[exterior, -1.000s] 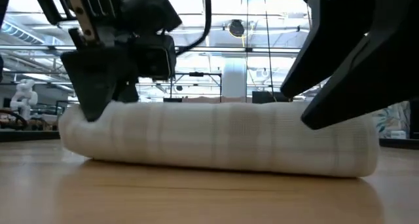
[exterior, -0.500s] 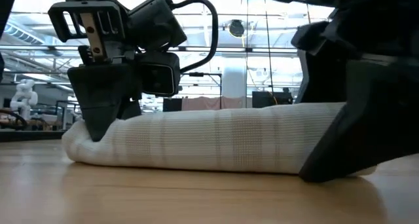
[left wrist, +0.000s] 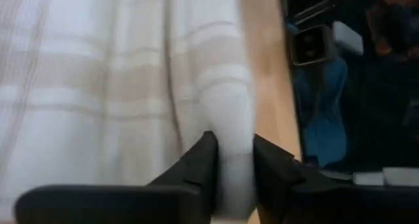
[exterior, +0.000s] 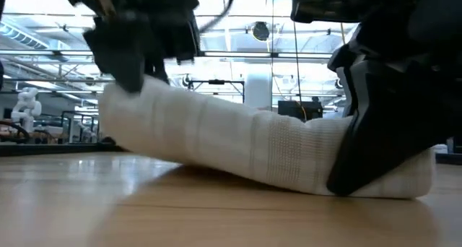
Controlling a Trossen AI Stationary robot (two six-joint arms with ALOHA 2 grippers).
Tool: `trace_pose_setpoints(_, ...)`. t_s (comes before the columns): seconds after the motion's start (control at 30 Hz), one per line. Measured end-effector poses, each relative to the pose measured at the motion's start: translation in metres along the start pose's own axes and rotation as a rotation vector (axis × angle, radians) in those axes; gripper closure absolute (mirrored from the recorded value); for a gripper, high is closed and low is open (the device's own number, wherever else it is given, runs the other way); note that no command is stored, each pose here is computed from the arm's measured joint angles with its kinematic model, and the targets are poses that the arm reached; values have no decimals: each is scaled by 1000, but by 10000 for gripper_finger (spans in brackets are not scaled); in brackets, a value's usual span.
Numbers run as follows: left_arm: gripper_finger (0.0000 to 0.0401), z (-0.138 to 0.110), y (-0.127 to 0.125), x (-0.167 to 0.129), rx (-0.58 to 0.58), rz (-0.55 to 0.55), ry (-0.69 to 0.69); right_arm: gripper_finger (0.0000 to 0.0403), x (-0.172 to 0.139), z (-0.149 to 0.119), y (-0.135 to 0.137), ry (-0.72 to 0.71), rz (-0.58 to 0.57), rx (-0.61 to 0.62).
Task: Roll towel
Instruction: Roll the towel
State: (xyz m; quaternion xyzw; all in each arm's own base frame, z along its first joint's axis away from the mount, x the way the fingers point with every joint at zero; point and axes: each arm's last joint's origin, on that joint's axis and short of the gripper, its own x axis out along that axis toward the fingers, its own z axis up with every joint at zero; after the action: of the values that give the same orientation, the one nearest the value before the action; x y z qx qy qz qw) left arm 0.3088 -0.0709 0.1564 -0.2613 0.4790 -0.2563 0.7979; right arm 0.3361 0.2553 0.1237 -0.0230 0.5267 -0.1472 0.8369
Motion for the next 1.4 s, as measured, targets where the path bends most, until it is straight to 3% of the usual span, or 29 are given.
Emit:
trace_pose_setpoints(0.17,281,-2,-33,-30,192,50,-60,377,-2,5,-3,26,51,108)
trace_pose_setpoints(0.33,246,-15,-62,-39,380,255,-121,384,-6,13,-4,80,152,225)
trace_pose_setpoints(0.57,197,-58,-106,6,726,415,-215,387,-9,22,-4,102,258,305)
trace_pose_setpoints(0.77,160,-89,-110,45,955,692,-190,385,-9,23,-2,83,268,324)
trace_pose_setpoints(0.93,155,-100,-92,71,1051,751,-67,381,-9,22,0,90,280,322)
trace_pose_setpoints(1.2,155,-94,-76,78,1051,791,-38,380,-10,22,1,106,301,307)
trace_pose_setpoints(1.3,163,-89,-71,77,1034,748,-17,379,-10,22,1,107,301,306)
trace_pose_setpoints(1.4,202,-85,-65,76,994,680,-1,379,-10,22,1,105,302,295)
